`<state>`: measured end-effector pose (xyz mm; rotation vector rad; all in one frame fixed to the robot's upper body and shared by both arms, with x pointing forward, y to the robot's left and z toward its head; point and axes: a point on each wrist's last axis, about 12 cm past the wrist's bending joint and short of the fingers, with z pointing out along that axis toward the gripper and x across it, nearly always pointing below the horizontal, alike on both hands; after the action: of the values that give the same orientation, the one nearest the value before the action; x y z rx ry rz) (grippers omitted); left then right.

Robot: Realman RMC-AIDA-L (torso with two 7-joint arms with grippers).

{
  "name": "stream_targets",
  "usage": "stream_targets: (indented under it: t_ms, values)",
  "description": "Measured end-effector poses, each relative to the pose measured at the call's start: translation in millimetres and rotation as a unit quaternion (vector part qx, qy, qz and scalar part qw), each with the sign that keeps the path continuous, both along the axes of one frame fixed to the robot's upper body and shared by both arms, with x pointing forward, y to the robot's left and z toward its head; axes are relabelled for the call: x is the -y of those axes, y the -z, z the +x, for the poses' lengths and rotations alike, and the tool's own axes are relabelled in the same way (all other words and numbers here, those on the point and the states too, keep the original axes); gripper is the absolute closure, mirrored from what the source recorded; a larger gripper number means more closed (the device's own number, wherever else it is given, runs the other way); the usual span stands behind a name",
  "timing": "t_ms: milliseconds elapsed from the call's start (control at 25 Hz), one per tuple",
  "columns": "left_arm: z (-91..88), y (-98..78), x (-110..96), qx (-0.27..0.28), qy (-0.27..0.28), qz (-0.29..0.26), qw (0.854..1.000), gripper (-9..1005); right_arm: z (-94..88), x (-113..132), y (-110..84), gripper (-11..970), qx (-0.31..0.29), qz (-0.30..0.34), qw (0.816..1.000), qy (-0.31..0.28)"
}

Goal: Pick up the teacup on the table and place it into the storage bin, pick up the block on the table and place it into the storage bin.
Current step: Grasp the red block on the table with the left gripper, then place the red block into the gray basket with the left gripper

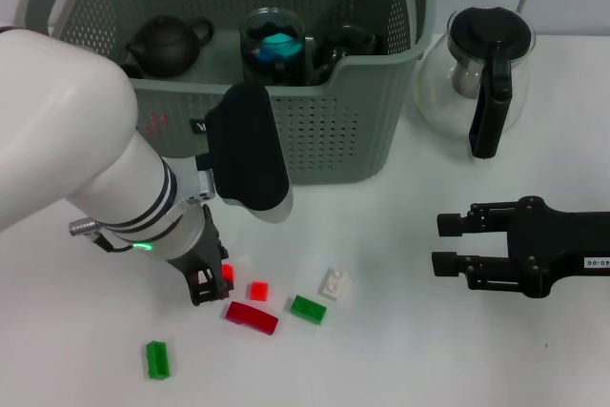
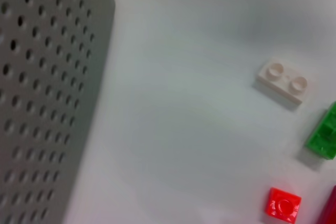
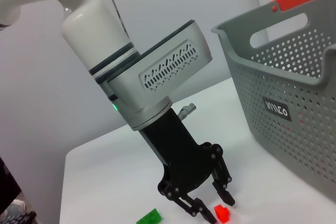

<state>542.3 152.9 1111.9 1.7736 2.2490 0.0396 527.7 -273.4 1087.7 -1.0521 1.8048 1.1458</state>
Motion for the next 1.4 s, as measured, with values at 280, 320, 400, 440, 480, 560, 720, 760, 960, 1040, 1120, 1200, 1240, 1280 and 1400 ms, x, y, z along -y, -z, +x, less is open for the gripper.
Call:
stream_targets:
  t_ms: [280, 320, 400, 440, 480, 560, 720, 760, 960, 1040, 1120, 1200, 1240, 1280, 1400]
  values:
    - [0.5, -0.1, 0.1, 0.002, 0.001, 0.000, 1.000, 673, 0.1, 0.3, -0.2, 367, 0.000, 0.001, 1.000, 0.001]
    - [0.4, 0.2, -0.1, 0.000, 0.001, 0.000, 1.000, 676, 0.1, 0.3, -0.2, 367, 0.000, 0.001, 1.000, 0.001]
    - [2.6, 2.8, -0.4, -0.009, -0.003, 0.005, 1.000, 682, 0.1, 0.4, -0.2, 367, 0.000, 0.001, 1.000, 0.002]
    - [2.6, 2.8, -0.4, -0.009, -0.003, 0.005, 1.000, 685, 0.1, 0.4, -0.2, 367, 0.000, 0.001, 1.000, 0.002]
    - [3.1, 3.2, -0.4, -0.010, -0.003, 0.005, 1.000, 688, 0.1, 0.4, -0.2, 367, 0.000, 0.001, 1.000, 0.002]
    - [3.6, 3.3, 0.4, -0.014, -0.002, 0.003, 1.000, 747, 0.2, 0.4, -0.2, 367, 0.000, 0.001, 1.000, 0.002]
    - [3.7, -0.8, 0.6, -0.019, -0.001, -0.009, 1.000, 866, -0.4, 1.1, 0.3, 367, 0.000, 0.001, 1.000, 0.003]
    - [4.0, -2.3, 0.1, -0.021, -0.001, -0.009, 1.000, 866, -0.5, 1.3, 0.3, 367, 0.000, 0.001, 1.000, 0.004]
    - [5.5, -8.2, -1.3, -0.015, -0.002, -0.014, 1.000, 867, -0.5, 1.4, 0.4, 367, 0.000, 0.002, 1.000, 0.004]
    - [6.1, -11.9, -3.5, -0.013, -0.002, -0.018, 1.000, 867, -0.2, 1.1, 0.1, 367, 0.000, 0.002, 1.000, 0.004]
    - [7.9, -16.8, -7.5, -0.011, -0.004, -0.026, 1.000, 867, 0.8, 0.3, -0.6, 367, 0.001, 0.002, 1.000, 0.003]
    - [9.2, -23.3, -12.9, -0.013, -0.007, -0.040, 0.999, 868, 1.1, 0.0, -0.9, 367, 0.002, 0.001, 1.000, 0.002]
    - [9.6, -27.3, -16.6, -0.016, -0.008, -0.050, 0.999, 869, 1.3, -0.2, -1.1, 367, 0.002, 0.001, 1.000, 0.002]
    - [10.6, -32.7, -22.0, -0.019, -0.009, -0.066, 0.998, 869, 1.4, -0.2, -1.1, 367, 0.001, 0.002, 1.000, 0.002]
    - [11.1, -56.1, -44.2, -0.041, -0.002, -0.145, 0.989, 871, 1.7, -0.4, -1.4, 367, 0.001, 0.002, 1.000, 0.002]
